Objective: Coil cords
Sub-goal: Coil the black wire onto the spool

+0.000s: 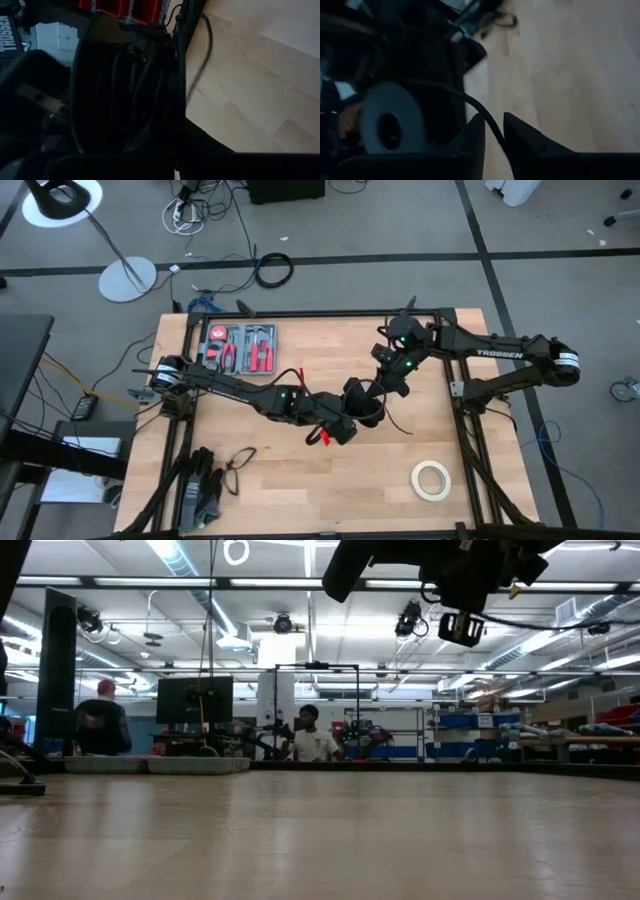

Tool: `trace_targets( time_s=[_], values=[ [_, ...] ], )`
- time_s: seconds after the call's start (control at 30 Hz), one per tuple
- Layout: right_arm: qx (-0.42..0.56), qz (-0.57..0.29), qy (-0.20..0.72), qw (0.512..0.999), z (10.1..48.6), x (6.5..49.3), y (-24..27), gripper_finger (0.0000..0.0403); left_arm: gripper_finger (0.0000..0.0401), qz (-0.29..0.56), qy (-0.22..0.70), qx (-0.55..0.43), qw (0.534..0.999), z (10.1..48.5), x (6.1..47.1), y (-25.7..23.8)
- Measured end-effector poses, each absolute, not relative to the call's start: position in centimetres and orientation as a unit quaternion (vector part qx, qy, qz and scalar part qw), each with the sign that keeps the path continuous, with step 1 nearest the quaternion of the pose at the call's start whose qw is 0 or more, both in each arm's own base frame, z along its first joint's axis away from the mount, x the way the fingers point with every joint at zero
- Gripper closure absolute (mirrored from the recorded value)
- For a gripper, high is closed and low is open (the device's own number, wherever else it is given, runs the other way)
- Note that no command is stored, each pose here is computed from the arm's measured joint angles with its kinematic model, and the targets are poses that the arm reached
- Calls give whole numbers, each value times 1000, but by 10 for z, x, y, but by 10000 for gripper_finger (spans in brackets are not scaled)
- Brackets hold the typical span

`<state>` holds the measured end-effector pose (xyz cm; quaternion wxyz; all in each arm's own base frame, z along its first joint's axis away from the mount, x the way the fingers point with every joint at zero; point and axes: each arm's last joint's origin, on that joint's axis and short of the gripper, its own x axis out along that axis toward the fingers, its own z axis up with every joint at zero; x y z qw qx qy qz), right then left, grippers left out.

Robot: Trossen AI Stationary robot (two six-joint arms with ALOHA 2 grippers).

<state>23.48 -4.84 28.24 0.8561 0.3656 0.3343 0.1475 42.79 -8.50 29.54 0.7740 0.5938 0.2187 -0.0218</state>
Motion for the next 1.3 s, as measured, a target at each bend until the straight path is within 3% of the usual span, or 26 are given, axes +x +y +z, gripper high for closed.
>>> trace_targets(
  time_s=[0.27, 0.7, 0.93, 1.3],
  values=[
    [338, 147, 348, 862, 281, 235, -37, 336, 401, -8, 217, 593, 775, 297, 428, -85],
    [218, 82, 324, 917, 289, 225, -19, 351, 401, 19, 216, 593, 775, 300, 428, -89],
    [198, 44, 338, 919, 265, 208, -12, 351, 401, 21, 216, 586, 781, 300, 428, -90],
    [194, 68, 217, 954, 239, 197, -4, 350, 401, 26, 208, 583, 785, 301, 428, -90]
  ],
)
